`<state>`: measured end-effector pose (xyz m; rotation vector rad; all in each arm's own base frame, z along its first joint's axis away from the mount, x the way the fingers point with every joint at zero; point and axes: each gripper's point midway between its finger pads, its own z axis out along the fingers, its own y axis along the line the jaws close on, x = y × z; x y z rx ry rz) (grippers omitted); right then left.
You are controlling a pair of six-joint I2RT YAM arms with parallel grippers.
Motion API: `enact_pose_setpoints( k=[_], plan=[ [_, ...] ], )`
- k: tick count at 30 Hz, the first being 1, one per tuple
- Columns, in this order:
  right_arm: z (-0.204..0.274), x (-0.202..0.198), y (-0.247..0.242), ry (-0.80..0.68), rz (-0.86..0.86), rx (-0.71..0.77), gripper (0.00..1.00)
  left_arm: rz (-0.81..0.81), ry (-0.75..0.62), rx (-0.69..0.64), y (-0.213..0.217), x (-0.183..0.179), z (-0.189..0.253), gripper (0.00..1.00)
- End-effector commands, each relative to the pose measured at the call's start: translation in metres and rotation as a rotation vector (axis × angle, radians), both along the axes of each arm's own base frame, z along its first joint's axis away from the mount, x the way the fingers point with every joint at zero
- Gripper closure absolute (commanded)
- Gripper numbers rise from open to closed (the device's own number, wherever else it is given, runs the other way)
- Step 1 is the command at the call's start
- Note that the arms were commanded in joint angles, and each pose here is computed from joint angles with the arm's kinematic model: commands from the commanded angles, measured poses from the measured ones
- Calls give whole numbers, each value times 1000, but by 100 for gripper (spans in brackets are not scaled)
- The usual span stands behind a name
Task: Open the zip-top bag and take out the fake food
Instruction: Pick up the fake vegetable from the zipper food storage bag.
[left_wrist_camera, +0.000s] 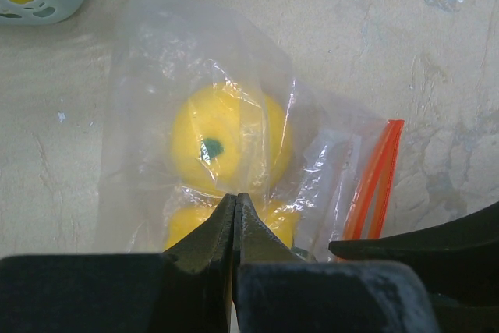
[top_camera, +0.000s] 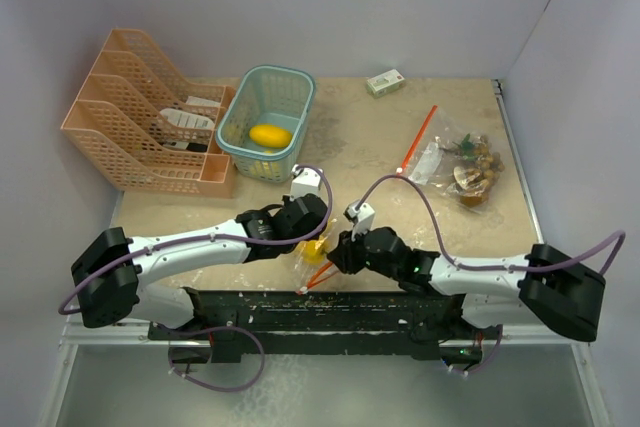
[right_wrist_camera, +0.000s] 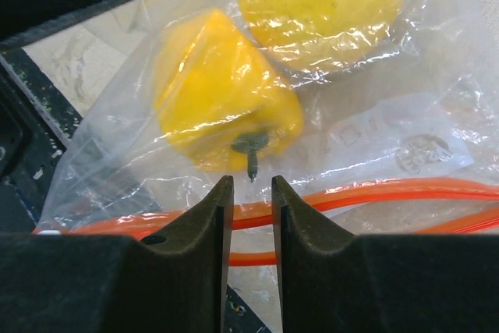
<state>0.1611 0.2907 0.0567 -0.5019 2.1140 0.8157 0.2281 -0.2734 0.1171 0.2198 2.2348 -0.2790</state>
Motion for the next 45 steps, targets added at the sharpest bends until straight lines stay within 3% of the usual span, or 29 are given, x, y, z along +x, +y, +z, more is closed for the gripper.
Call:
enact_pose_setpoints(
  k=[1, 11, 22, 28, 34, 37, 45],
  plan=[
    [47, 13, 7, -88, -36, 105, 71, 6, -32, -31, -2, 6, 13, 100],
    [20, -7, -20, -30, -58, 141, 80, -6, -36, -48, -9, 8, 16, 100],
    [9, -3, -10, -11, -52, 108, 83, -12, -23, -52, -13, 7, 13, 100],
    [19, 12, 10, -58, -31, 76, 71, -5, -8, -62, -11, 4, 9, 100],
    [30, 22, 27, -103, 1, 58, 47, 0, -21, -52, -7, 5, 12, 100],
    [24, 25, 33, -101, 11, 27, 46, -1, -26, -48, -8, 7, 14, 100],
    [9, 21, 40, -63, 35, 25, 56, 1, -18, -42, -9, 6, 8, 100]
  ],
)
